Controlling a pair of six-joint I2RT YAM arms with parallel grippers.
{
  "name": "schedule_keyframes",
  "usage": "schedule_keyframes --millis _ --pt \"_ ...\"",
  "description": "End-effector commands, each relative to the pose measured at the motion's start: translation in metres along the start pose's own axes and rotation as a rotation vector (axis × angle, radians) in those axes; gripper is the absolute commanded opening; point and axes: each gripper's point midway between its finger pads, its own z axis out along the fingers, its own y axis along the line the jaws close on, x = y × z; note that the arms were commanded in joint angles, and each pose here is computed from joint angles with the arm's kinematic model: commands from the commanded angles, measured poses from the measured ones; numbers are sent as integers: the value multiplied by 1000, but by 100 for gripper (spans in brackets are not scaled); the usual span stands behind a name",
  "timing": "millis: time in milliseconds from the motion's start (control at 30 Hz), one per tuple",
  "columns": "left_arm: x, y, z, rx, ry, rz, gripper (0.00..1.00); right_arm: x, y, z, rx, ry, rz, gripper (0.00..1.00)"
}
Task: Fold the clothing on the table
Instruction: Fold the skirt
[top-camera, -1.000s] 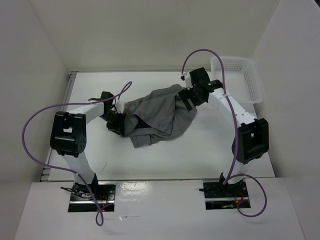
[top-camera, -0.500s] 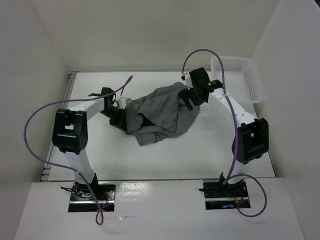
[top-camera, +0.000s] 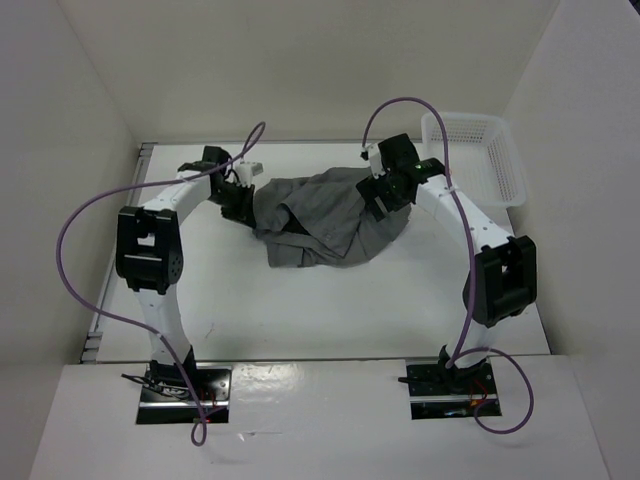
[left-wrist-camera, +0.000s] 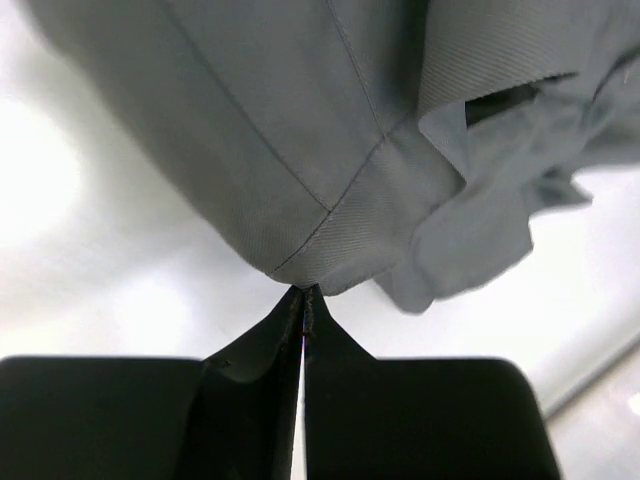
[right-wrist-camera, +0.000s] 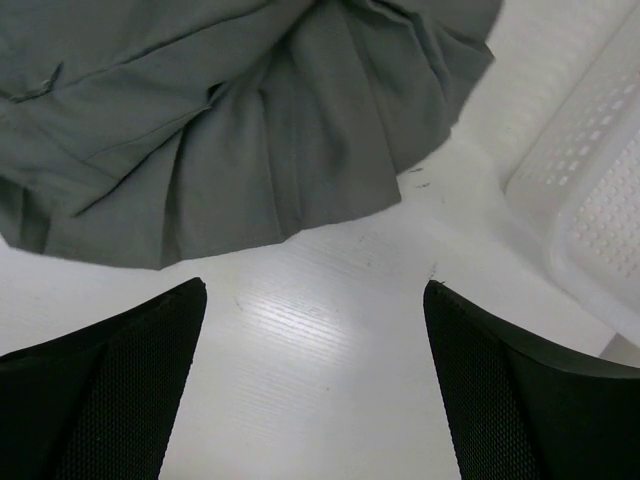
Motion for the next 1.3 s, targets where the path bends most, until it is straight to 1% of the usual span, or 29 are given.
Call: schedule_keyframes --millis 0,67,133,167,233,267,300,400,433,467,567,667,767,900,1067,1267 --pt "-27 23 3 -40 -46 26 3 -21 17 -7 -88 -46 -15 93" --pt "-29 33 2 -49 -58 -1 3 -25 36 -10 -108 -55 -57 90" --pt "-29 38 4 -53 -61 -17 3 -29 51 -8 -85 -60 -101 90" --pt "-27 39 7 -51 -52 -23 4 -35 67 -12 -60 -74 -150 90" --pt "-20 39 13 -38 -34 -33 4 -40 88 0 -22 -74 -217 90" --pt "-20 39 13 -38 -34 -33 4 -39 115 1 -20 -82 -276 90" --pt "-15 38 15 -27 -24 -40 4 -43 118 3 38 -88 -307 90" --pt "-8 38 19 -24 -12 -47 4 -40 153 22 11 -85 -365 90" --pt "-3 38 21 -22 -2 -52 4 -44 159 29 0 -81 -359 88" --pt "0 36 22 -10 4 -57 4 -41 163 35 -13 -69 -364 88" --pt "3 36 24 -8 12 -61 4 -49 164 44 9 -101 -360 88" --pt "6 34 24 3 11 -62 4 -41 160 55 43 -92 -382 87" --pt "15 33 27 7 29 -73 4 -50 160 57 56 -132 -373 86" --pt "18 32 28 17 35 -78 4 -50 164 67 55 -119 -379 80" --pt "19 29 26 28 31 -68 4 -44 175 78 12 -92 -384 80" --pt "19 29 26 28 31 -68 4 -37 177 86 11 -75 -391 80"
